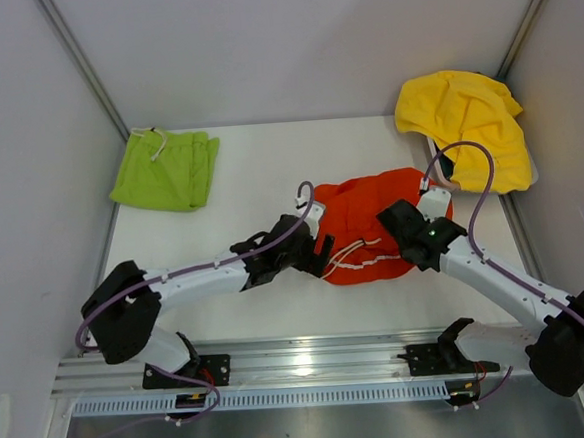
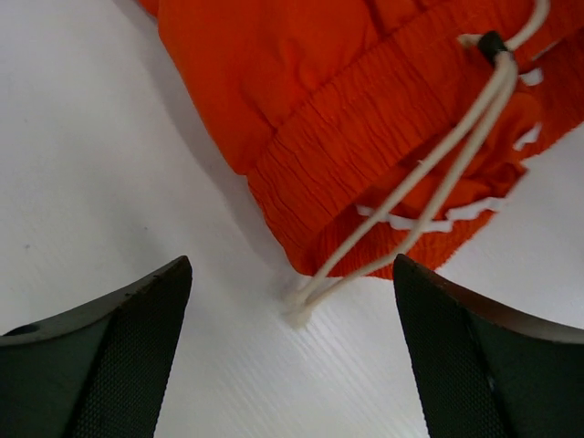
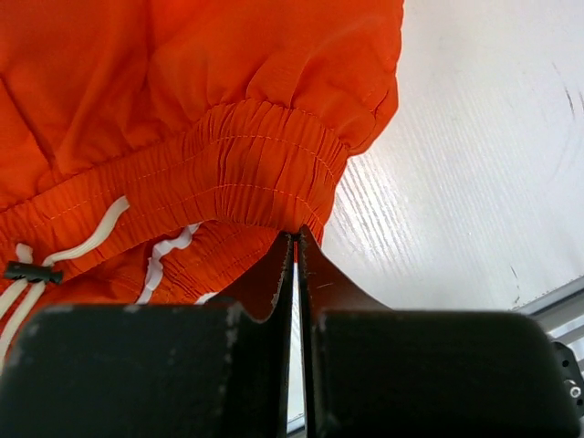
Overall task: Fold and stack the shorts
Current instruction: Flatten the shorts out
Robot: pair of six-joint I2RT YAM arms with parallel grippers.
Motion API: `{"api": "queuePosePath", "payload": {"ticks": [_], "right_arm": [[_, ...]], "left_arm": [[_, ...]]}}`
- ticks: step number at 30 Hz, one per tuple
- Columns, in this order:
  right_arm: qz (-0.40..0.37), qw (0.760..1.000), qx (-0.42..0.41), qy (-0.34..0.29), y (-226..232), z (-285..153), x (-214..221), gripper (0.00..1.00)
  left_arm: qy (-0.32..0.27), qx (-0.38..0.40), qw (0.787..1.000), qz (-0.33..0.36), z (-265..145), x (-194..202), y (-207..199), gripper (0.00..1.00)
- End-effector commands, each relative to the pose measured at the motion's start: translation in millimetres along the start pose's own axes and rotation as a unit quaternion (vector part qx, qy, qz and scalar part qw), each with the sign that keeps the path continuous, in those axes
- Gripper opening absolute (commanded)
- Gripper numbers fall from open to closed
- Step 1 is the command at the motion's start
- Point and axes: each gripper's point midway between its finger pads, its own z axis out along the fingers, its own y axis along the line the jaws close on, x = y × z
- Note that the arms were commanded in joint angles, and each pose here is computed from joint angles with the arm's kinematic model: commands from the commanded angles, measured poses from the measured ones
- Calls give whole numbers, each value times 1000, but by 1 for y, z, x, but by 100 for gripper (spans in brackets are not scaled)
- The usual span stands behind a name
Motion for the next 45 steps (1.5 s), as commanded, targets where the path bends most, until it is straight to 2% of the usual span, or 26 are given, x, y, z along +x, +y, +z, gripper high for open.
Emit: {"api": "queuePosePath", "payload": {"ticks": [1,3,6,8,9,11,13,17,21,22,24,25,26,27,31,32,33,35,38,41,42,43,44,45], "right_arm": [[16,1000,-23,-14,6,-3,-8,0],[18,999,-30,-14,8,-4,-8,0],[20,999,-41,-14,10,-6,-9,0],[20,999,-43,-14,10,-7,-9,0],[22,999,-44,-15,10,-8,-10,0],[23,998,-49,-14,9,-9,-9,0],[24,998,-52,-13,8,-12,-9,0],[35,997,-66,-15,6,-19,-12,0],[48,994,-95,-22,13,-29,-27,0],[46,994,-100,-26,15,-32,-32,0],[53,991,-119,-39,22,-44,-50,0],[48,989,-130,-45,26,-50,-57,0],[49,988,-140,-52,29,-56,-65,0],[56,982,-168,-63,38,-68,-80,0],[48,967,-229,-102,59,-106,-131,0],[29,968,-227,-100,65,-106,-137,0],[39,962,-243,-117,69,-124,-160,0],[24,962,-249,-107,74,-131,-166,0],[16,964,-252,-77,85,-122,-152,0],[7,971,-238,-27,82,-90,-100,0],[22,971,-237,-11,81,-83,-84,0],[13,975,-222,19,68,-63,-44,0],[24,972,-233,30,69,-58,-28,0],[39,971,-230,44,65,-51,-11,0]], "left_arm": [[21,-54,998,16,19,-2,14,90],[33,-72,997,11,30,-4,17,82],[76,-116,990,-12,46,0,37,75],[89,-92,992,-22,55,4,30,64],[87,-87,992,-26,56,3,28,47],[87,-89,992,-26,57,3,29,30],[85,-91,992,-23,55,-2,29,2],[66,-107,992,-22,41,-14,36,0],[30,-146,988,-38,10,-37,51,0],[6,-149,988,-47,-5,-54,52,0],[0,-177,983,-56,-24,-63,67,0],[-27,-179,981,-66,-41,-86,67,0],[-22,-192,979,-69,-51,-86,73,0],[-47,-204,975,-75,-69,-103,77,0],[-75,-223,969,-76,-111,-138,83,0],[-94,-224,967,-75,-134,-162,82,0],[-95,-231,966,-71,-143,-168,83,0],[-95,-244,963,-60,-170,-182,87,0],[-67,-243,966,-48,-178,-161,90,0],[-38,-231,970,-64,-168,-123,89,0],[5,-234,971,-57,-157,-74,95,0],[-8,-221,972,-76,-153,-68,90,0],[-8,-201,976,-84,-150,-56,84,0],[18,-199,976,-85,-145,-15,89,0]]}}
